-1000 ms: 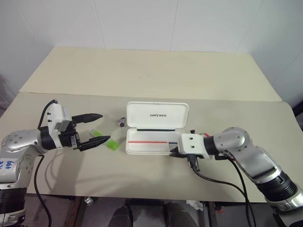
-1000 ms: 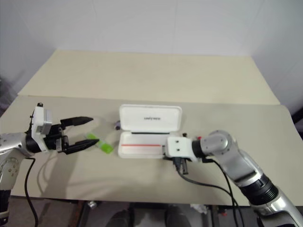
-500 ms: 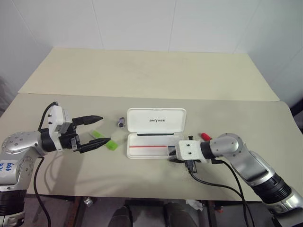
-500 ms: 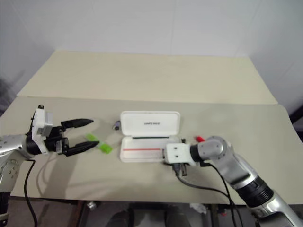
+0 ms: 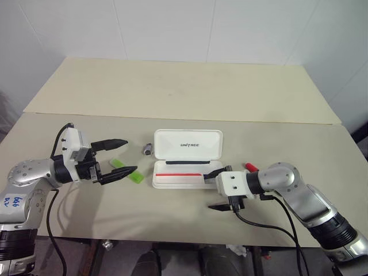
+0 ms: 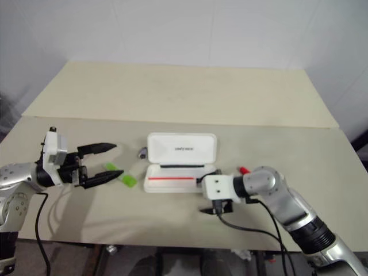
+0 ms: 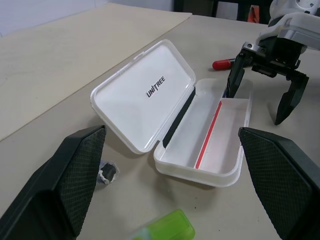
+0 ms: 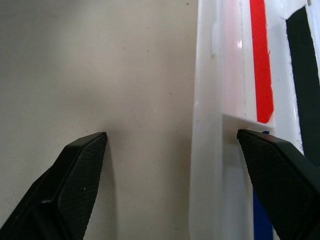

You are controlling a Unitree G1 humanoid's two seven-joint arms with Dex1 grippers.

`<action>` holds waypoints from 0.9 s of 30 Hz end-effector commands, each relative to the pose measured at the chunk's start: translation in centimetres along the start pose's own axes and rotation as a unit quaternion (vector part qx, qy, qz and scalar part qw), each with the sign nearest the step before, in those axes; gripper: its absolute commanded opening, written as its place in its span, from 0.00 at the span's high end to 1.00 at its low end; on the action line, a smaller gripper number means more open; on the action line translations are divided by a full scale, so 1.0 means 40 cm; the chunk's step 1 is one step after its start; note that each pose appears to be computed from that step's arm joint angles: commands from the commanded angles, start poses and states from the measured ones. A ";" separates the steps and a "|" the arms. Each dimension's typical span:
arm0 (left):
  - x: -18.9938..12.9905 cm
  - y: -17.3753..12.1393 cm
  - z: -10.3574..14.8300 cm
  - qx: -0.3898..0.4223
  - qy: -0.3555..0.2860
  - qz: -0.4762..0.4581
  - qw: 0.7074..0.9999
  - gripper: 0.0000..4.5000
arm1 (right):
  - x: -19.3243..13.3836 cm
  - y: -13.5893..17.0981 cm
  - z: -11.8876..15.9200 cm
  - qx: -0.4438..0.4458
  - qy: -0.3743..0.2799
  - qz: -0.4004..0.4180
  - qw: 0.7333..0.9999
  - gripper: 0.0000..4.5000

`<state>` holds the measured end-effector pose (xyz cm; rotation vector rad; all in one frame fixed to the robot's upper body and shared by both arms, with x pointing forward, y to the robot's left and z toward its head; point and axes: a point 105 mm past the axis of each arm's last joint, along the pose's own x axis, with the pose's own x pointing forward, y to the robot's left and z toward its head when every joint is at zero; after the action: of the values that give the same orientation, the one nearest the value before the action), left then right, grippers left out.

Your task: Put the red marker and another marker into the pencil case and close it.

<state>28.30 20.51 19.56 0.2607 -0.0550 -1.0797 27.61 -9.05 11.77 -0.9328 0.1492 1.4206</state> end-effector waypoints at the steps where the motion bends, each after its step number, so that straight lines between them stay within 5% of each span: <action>1: 0.002 0.007 0.022 0.023 -0.012 0.004 1.000 0.00 | -0.025 -0.010 0.028 -0.019 -0.024 -0.011 0.999 0.01; 16: 0.012 0.009 0.012 0.025 -0.018 0.011 0.999 0.00 | -0.069 -0.027 0.069 -0.039 -0.094 -0.017 0.995 0.01; 27: 0.018 0.016 0.008 0.027 -0.019 0.013 0.999 0.00 | -0.016 0.013 -0.079 -0.124 0.013 0.051 0.991 0.01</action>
<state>29.08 20.33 19.09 0.2557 -0.0813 -1.0552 27.80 -10.59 11.49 -1.0608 -0.0235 1.5407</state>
